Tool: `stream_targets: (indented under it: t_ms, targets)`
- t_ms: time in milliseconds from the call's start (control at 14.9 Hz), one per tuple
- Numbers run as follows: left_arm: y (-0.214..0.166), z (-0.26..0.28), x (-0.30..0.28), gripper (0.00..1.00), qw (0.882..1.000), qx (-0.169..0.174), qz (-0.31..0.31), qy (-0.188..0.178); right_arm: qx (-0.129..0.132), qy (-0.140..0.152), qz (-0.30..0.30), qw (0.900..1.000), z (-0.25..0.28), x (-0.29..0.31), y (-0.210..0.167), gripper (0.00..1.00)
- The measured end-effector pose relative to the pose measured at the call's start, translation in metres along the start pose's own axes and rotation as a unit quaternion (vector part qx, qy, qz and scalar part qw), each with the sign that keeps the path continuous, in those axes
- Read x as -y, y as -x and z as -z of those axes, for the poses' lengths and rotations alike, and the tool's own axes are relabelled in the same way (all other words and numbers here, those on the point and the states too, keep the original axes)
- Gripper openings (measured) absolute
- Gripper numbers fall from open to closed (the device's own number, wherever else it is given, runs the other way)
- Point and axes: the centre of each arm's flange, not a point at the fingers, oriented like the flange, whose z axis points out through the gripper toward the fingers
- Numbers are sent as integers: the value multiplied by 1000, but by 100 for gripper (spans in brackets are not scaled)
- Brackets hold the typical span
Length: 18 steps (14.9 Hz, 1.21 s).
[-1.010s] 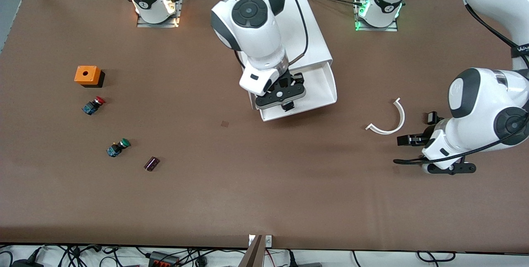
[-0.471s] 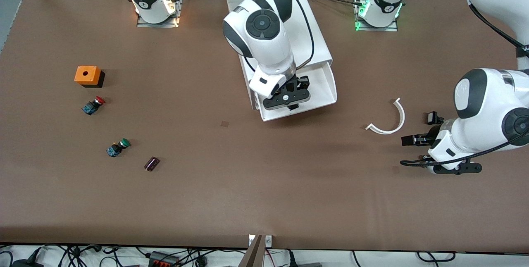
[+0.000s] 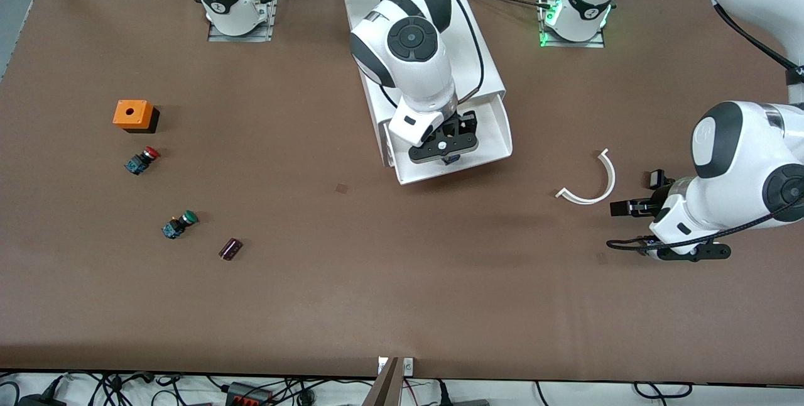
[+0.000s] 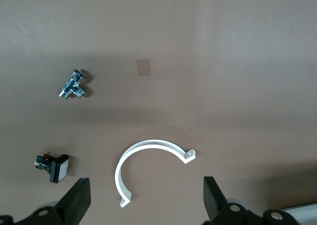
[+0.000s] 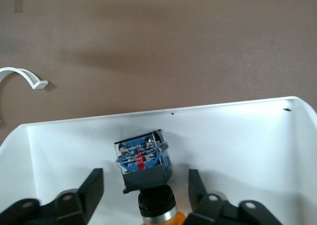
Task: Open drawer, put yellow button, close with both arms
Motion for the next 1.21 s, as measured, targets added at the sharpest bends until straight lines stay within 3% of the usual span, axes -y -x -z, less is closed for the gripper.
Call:
stream_targets:
  t_ms: [135,471,606,740,942,1212]
  targets:
    - [0,0,0,100,1000,0,0,0,-6,-4,-11,1000,10,0,-3,100]
    - [1,0,-9,100,1000,0,-1,1,-15,14,-62,998,81,-76,-53,100]
    - [2,1,-23,100,1000,-4,1,5,-15,42,-57,997,101,-128,-77,100]
    - [1,2,-47,100,999,-16,17,43,-12,78,-35,996,115,-177,-95,100]
    - [-3,-11,-93,100,995,-36,42,81,12,113,-7,993,135,-247,-112,100]
    - [11,-35,-179,100,993,-31,74,81,41,124,-9,991,176,-352,-126,100]
